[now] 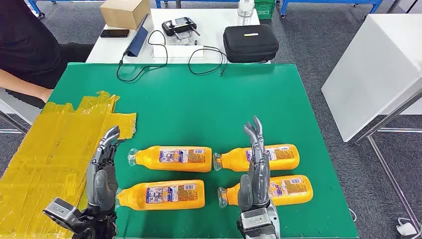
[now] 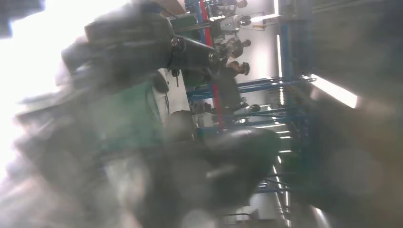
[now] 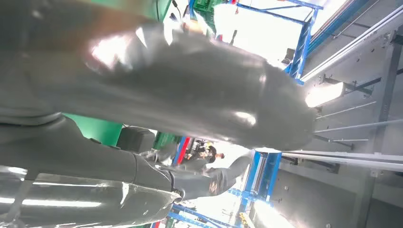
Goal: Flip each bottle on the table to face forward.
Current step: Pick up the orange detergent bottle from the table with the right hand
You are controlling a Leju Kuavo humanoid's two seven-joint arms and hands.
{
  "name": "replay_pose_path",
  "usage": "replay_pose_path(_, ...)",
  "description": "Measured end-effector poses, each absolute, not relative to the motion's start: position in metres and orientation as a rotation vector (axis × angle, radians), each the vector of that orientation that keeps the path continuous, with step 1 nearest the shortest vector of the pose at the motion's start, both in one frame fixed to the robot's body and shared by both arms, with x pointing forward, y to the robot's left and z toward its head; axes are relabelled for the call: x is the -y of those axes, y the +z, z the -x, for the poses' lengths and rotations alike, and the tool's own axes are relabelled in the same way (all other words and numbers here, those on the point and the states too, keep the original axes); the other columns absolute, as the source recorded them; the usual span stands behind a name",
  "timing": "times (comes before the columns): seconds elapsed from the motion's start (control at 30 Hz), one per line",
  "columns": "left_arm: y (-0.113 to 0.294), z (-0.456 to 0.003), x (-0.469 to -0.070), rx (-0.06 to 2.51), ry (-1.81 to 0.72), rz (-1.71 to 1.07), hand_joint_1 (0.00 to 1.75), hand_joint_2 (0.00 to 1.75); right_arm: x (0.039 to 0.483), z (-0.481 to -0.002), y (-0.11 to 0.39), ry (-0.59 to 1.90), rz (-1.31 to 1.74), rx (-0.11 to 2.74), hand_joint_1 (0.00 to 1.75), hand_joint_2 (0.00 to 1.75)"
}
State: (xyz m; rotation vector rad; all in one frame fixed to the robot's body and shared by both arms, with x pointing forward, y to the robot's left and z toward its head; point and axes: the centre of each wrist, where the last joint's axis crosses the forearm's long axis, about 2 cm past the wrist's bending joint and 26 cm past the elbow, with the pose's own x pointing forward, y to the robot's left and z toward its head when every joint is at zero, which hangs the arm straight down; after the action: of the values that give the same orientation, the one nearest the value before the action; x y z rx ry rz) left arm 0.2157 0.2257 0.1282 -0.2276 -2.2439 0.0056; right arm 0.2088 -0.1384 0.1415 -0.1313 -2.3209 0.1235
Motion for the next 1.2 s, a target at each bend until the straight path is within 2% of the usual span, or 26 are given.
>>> replay_pose_path(0.37, 0.128, -0.216, -0.226, 2.243, 0.004, 0.228, 1.75, 0.00, 0.138, -0.209, 0.141, 0.122, 0.125, 2.318, 1.75, 0.00)
replay_pose_path(0.43, 0.128, -0.216, -0.225, 2.242, -0.010, 0.221, 1.75, 0.00, 0.140, -0.207, 0.138, 0.104, 0.050, 2.277, 1.75, 0.00)
replay_pose_path(0.57, 0.120, -0.215, -0.219, 2.235, -0.041, 0.194, 1.75, 0.00, 0.168, -0.185, 0.119, 0.060, -0.204, 2.157, 1.75, 0.00)
replay_pose_path(0.7, 0.116, -0.215, -0.212, 2.227, -0.043, 0.203, 1.75, 0.00, 0.192, -0.178, 0.112, 0.084, -0.194, 2.144, 1.75, 0.00)
replay_pose_path(0.97, 0.115, -0.214, -0.206, 2.218, -0.045, 0.226, 1.75, 0.00, 0.204, -0.175, 0.111, 0.081, -0.150, 2.139, 1.75, 0.00)
replay_pose_path(1.1, 0.114, -0.214, -0.204, 2.201, -0.040, 0.247, 0.00, 0.00, 0.206, -0.174, 0.111, 0.073, -0.143, 2.136, 0.00, 0.00)
replay_pose_path(1.2, 0.115, -0.214, -0.201, 2.161, -0.029, 0.279, 0.00, 0.00, 0.208, -0.172, 0.111, 0.060, -0.140, 2.135, 0.00, 0.00)
